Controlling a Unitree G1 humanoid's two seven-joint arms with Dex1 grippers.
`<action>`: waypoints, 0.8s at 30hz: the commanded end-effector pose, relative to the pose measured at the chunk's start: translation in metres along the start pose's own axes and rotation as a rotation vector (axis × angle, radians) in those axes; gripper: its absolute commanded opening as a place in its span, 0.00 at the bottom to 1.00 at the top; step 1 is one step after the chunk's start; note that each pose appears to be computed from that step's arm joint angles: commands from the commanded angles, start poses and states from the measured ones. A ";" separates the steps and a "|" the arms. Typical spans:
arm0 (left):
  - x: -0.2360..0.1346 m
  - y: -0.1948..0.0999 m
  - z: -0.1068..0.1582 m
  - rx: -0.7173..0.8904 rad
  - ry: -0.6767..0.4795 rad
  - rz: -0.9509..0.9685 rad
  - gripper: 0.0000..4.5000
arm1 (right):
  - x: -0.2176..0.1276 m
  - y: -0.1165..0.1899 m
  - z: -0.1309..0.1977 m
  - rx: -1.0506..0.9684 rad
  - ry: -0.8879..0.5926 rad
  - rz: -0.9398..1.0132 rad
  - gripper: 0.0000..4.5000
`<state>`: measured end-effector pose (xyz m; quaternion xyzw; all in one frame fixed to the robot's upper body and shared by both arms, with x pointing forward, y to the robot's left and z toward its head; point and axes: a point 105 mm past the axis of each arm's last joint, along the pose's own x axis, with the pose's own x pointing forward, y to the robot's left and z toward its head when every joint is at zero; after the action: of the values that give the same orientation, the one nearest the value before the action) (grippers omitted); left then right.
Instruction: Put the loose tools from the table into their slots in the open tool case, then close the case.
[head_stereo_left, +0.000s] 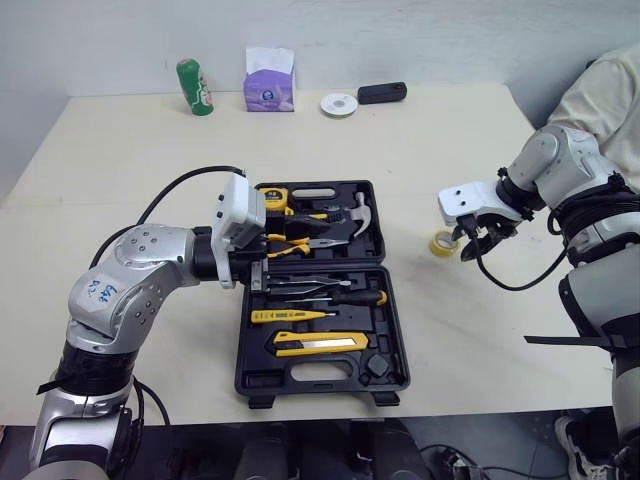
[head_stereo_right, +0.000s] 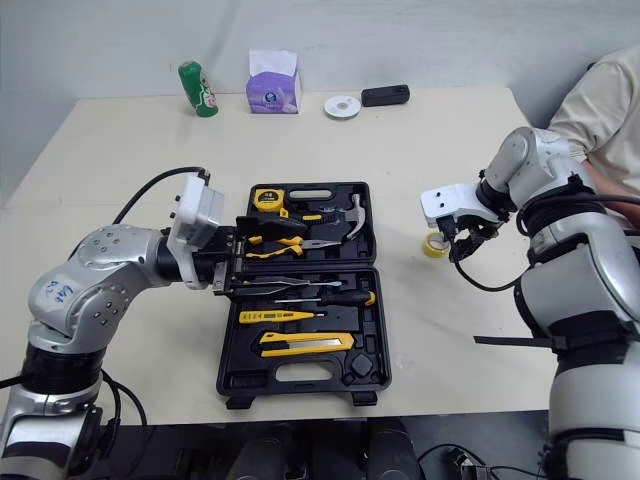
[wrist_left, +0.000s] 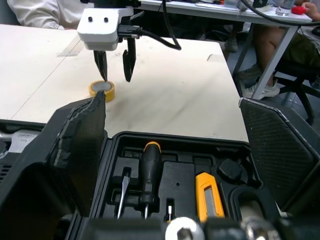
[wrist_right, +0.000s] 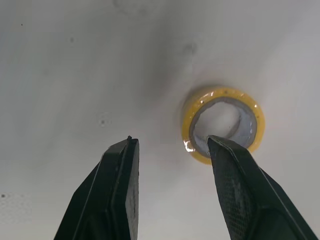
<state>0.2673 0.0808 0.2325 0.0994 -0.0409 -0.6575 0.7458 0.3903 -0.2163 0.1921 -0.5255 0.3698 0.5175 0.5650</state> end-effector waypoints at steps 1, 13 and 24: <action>0.000 -0.002 0.007 0.047 -0.007 -0.004 1.00 | -0.004 -0.001 0.005 -0.033 -0.004 0.005 0.51; -0.001 -0.004 0.010 0.041 -0.019 0.016 1.00 | 0.021 -0.001 0.007 -0.027 -0.011 -0.006 0.51; -0.001 -0.007 0.010 0.032 -0.025 0.019 1.00 | 0.026 -0.003 0.003 -0.044 0.001 -0.040 0.00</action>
<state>0.2662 0.0809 0.2313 0.0940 -0.0406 -0.6462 0.7563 0.3963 -0.2073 0.1622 -0.5399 0.3582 0.5166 0.5597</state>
